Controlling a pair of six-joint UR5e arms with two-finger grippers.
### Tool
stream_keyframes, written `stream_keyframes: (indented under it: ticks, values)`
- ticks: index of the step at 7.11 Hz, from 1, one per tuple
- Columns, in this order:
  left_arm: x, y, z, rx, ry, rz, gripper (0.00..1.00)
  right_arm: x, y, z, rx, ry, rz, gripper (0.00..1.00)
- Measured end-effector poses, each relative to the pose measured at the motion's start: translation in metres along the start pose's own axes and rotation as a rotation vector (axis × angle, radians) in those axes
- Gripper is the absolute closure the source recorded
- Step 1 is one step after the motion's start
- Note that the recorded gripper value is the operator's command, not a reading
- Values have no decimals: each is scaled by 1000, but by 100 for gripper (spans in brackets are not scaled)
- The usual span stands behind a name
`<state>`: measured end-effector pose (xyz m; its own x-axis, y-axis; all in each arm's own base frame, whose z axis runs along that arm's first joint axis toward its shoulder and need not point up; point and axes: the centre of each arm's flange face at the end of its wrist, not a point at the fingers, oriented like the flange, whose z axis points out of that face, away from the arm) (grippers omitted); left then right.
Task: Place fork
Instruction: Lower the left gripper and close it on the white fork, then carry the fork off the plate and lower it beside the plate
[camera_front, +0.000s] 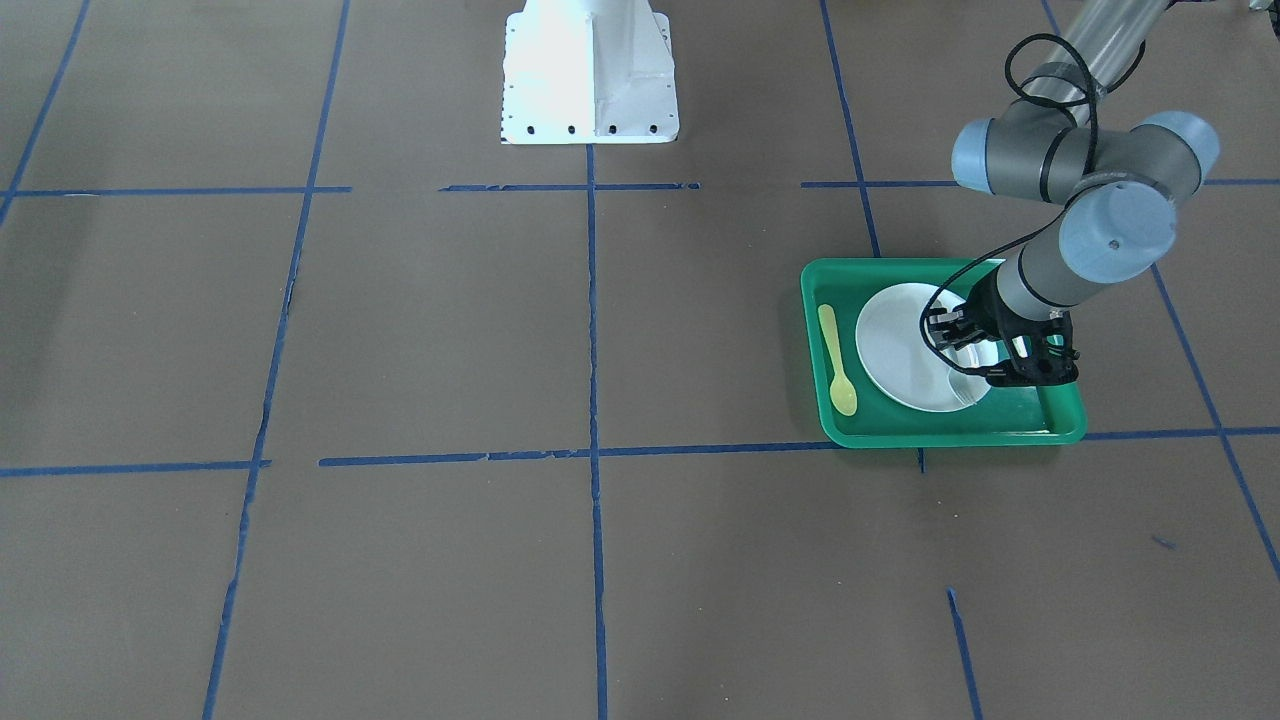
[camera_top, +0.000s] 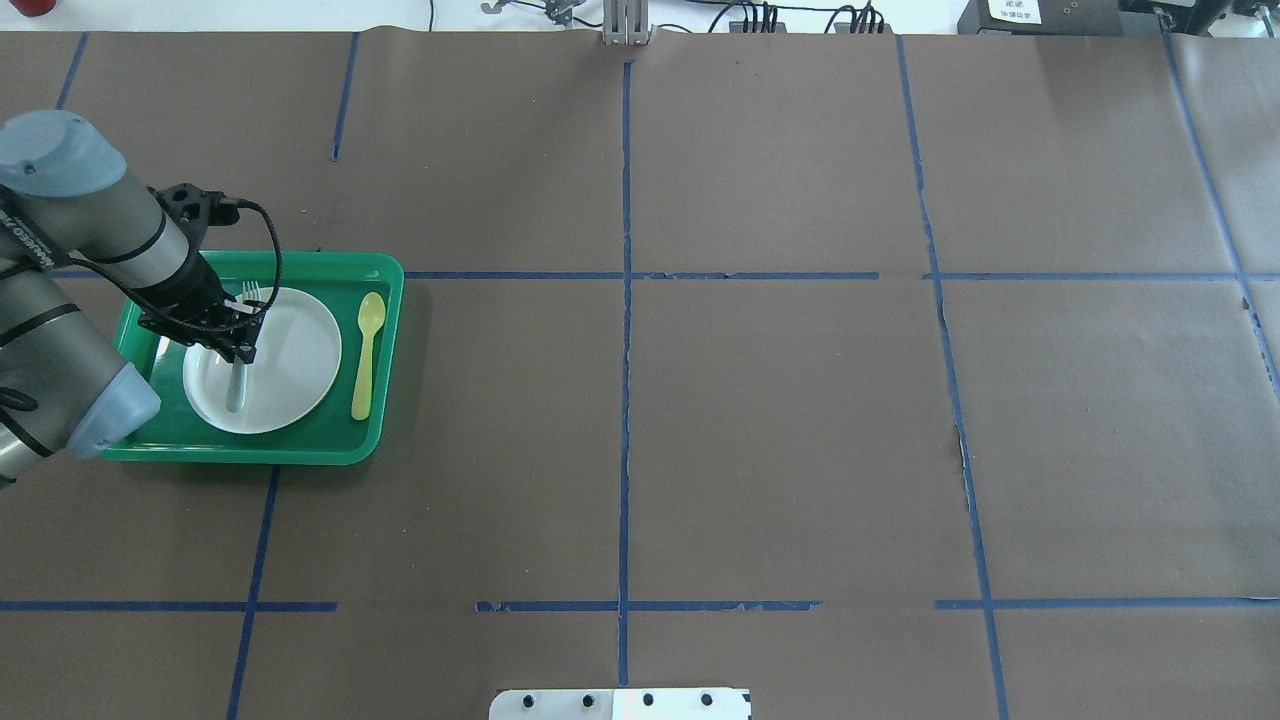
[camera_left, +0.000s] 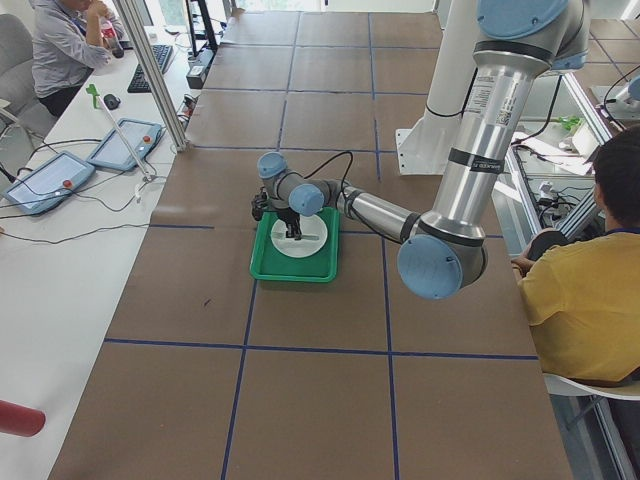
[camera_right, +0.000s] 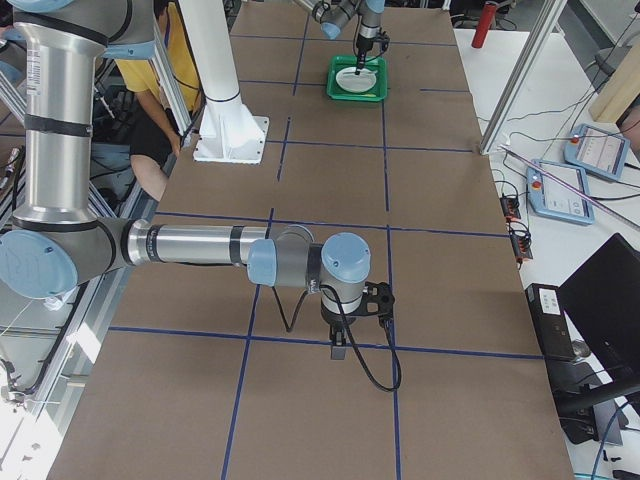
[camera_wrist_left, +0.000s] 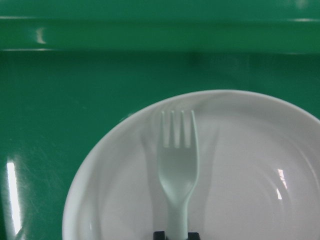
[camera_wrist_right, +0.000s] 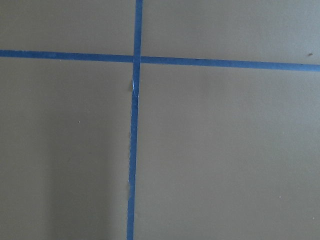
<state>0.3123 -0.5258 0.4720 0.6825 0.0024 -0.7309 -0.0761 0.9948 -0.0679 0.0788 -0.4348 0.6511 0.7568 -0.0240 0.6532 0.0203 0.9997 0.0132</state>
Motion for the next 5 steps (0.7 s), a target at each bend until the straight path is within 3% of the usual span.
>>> stream_keyframes:
  ticks: [2,5]
  values:
    - [-48,-3,-33,51,-6,29,100,0,0,0,0,0,0,0]
    - [-101,-2,-8,4,-51,31,100,0,0,0,0,0,0,0]
